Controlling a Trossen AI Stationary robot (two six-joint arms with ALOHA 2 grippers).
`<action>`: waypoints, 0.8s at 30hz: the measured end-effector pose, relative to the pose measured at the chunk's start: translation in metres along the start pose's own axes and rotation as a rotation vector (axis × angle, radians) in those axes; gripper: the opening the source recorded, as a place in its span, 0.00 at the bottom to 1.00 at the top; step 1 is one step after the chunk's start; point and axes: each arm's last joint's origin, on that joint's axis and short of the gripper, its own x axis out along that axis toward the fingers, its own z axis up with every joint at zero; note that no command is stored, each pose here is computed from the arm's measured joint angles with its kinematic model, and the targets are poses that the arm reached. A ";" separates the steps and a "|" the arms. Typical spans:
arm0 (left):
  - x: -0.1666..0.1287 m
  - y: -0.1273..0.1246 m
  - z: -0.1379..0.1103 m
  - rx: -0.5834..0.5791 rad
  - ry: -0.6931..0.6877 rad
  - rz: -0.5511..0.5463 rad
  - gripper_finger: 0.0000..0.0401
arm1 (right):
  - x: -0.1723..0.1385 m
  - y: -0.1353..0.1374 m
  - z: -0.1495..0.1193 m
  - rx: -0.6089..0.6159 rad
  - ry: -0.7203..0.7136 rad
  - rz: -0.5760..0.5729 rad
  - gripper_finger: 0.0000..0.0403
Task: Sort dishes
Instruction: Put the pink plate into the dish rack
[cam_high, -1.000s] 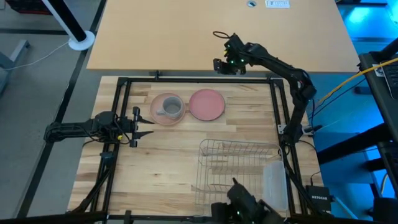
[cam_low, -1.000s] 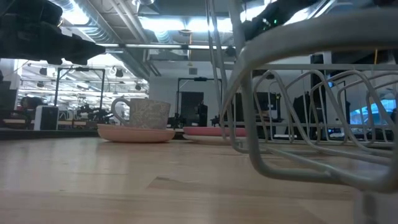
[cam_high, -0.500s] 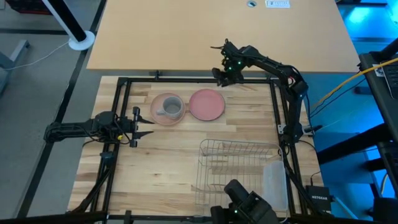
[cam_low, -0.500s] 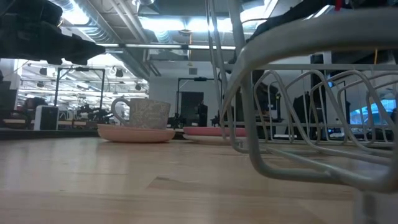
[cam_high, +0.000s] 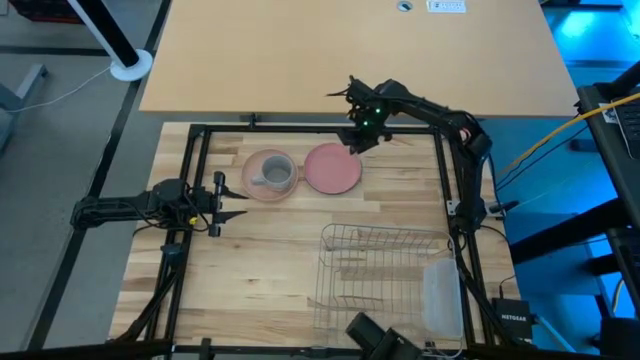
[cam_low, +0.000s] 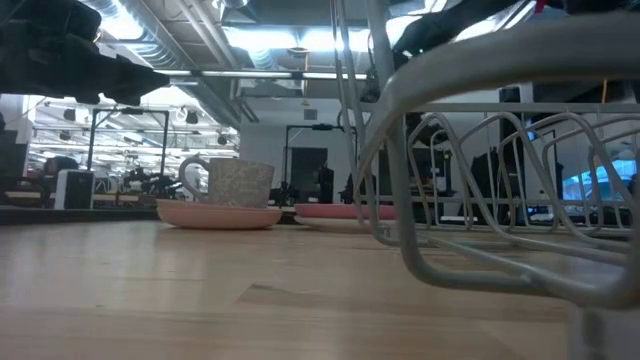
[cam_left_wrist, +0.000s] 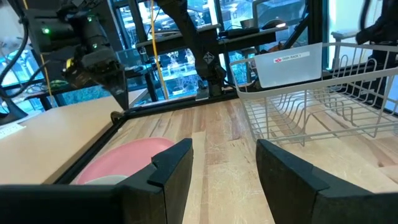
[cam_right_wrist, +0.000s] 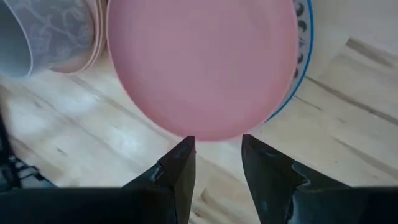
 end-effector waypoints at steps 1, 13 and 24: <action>0.000 0.000 0.000 0.000 0.000 0.000 0.42 | 0.001 0.004 -0.002 -0.013 -0.005 -0.010 0.34; 0.000 0.000 0.000 0.002 0.000 0.000 0.42 | 0.010 0.036 -0.019 -0.126 0.000 -0.034 0.34; 0.000 0.000 0.000 0.002 0.000 0.000 0.42 | 0.014 0.041 -0.023 -0.159 -0.013 -0.073 0.34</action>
